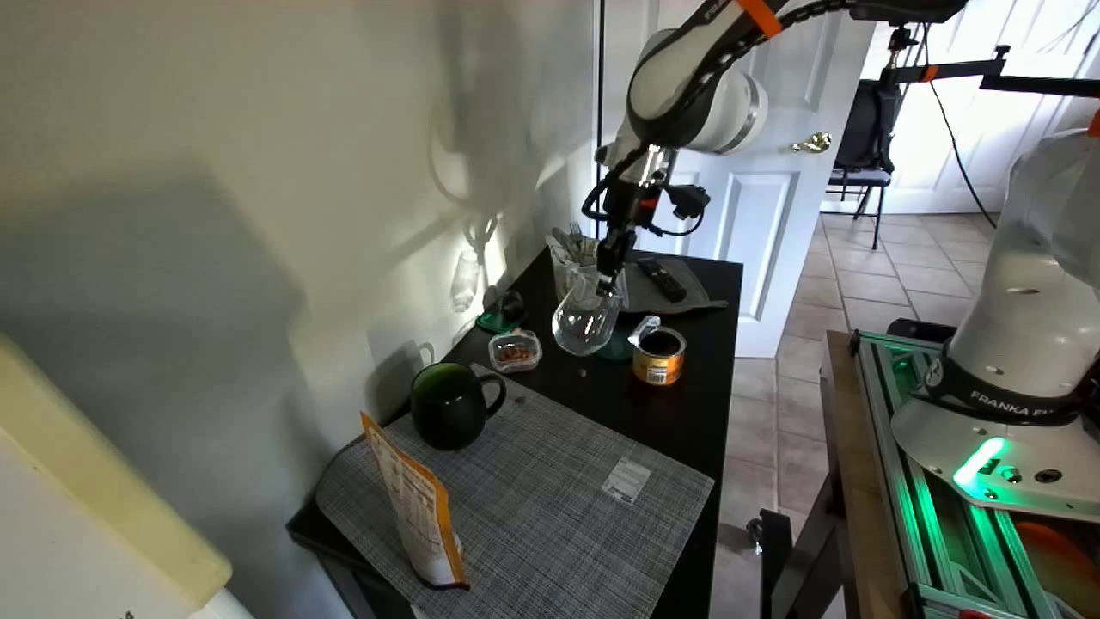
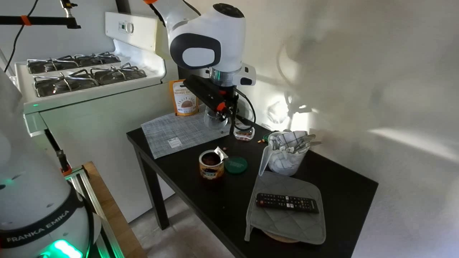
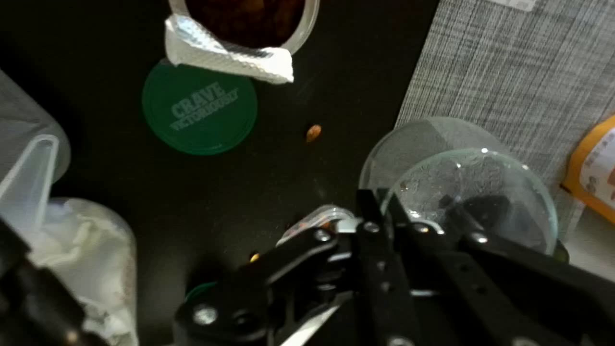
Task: Put the glass cup into the plastic jar
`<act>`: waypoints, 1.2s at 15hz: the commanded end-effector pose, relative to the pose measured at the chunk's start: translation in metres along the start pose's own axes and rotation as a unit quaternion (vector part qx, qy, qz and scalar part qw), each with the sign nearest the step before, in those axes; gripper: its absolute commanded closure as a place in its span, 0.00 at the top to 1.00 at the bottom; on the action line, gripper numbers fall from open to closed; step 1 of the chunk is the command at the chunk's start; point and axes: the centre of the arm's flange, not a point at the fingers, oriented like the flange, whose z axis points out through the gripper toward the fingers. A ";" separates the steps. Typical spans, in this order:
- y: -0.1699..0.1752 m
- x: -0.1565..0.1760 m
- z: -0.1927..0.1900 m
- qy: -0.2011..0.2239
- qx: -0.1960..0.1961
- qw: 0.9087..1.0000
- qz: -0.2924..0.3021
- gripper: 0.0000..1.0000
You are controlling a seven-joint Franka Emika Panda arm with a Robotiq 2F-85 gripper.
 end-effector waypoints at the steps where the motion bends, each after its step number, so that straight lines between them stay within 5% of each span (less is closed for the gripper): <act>1: 0.025 -0.030 -0.065 0.078 0.002 0.995 0.062 0.01; 4: 0.059 -0.038 -0.108 0.104 -0.004 0.986 0.130 0.01; 9: 0.113 -0.042 -0.167 0.043 -0.031 0.966 0.254 0.01; 14: 0.103 -0.044 -0.179 -0.058 0.027 0.979 0.191 0.01; 15: 0.114 -0.044 -0.181 -0.030 0.011 0.975 0.222 0.05; 18: 0.103 -0.042 -0.176 -0.052 0.020 0.978 0.199 0.05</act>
